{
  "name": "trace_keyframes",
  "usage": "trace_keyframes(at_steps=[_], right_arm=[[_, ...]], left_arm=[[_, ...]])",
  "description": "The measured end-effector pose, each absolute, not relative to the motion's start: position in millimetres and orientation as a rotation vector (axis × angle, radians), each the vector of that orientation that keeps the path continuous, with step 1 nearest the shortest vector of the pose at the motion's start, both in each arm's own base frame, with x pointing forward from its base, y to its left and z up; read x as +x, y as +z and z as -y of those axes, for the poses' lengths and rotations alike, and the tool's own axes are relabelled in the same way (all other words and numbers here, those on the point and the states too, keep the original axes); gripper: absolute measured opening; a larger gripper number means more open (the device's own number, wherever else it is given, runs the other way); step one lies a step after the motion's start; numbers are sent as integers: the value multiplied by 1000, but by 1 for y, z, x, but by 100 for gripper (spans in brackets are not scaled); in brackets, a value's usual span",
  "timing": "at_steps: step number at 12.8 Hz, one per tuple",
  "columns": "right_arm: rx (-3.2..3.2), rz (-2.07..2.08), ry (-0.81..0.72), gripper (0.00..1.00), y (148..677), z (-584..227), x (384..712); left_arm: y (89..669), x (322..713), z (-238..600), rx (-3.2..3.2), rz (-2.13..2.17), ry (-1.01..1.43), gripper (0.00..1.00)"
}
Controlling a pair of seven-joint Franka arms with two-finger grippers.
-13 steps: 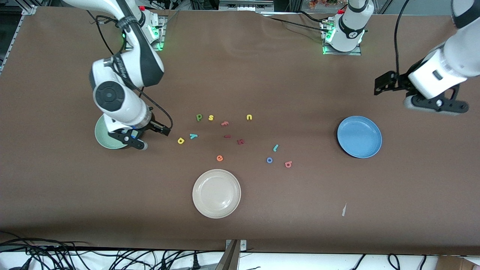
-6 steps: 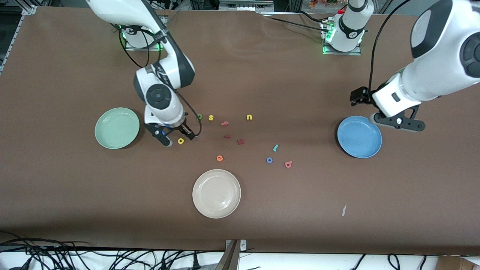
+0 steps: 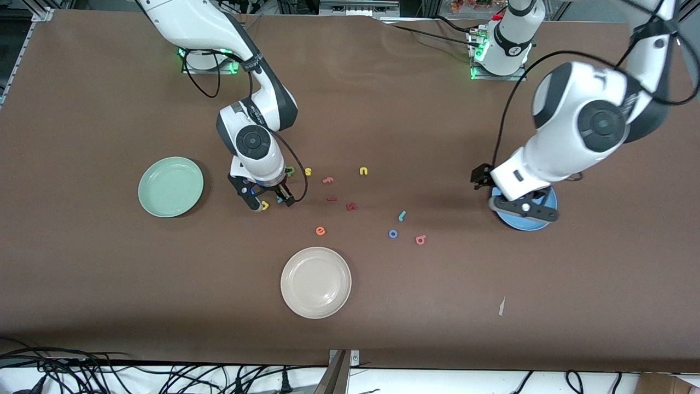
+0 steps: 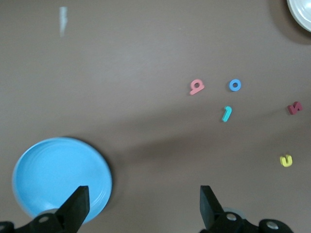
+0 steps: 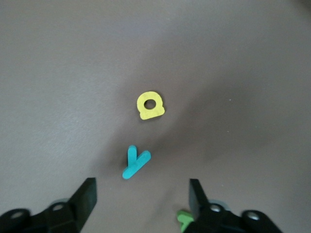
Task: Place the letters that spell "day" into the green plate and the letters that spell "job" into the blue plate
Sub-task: 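Reach the right gripper to the teal y while the left gripper reaches the pink 9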
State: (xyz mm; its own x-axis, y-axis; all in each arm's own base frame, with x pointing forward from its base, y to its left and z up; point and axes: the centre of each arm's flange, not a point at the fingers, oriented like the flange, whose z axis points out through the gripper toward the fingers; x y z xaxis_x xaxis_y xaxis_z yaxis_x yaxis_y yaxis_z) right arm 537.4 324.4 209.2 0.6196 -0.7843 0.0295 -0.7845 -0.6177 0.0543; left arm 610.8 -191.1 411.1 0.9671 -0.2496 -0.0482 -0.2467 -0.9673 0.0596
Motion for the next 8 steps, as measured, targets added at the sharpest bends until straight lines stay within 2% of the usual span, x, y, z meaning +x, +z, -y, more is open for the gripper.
trace_keyframes(at_steps=[8], right_arm=[[2763,1374,16,77,182,-324,535]], left_arm=[[295,627,257,3037,415,126,100]])
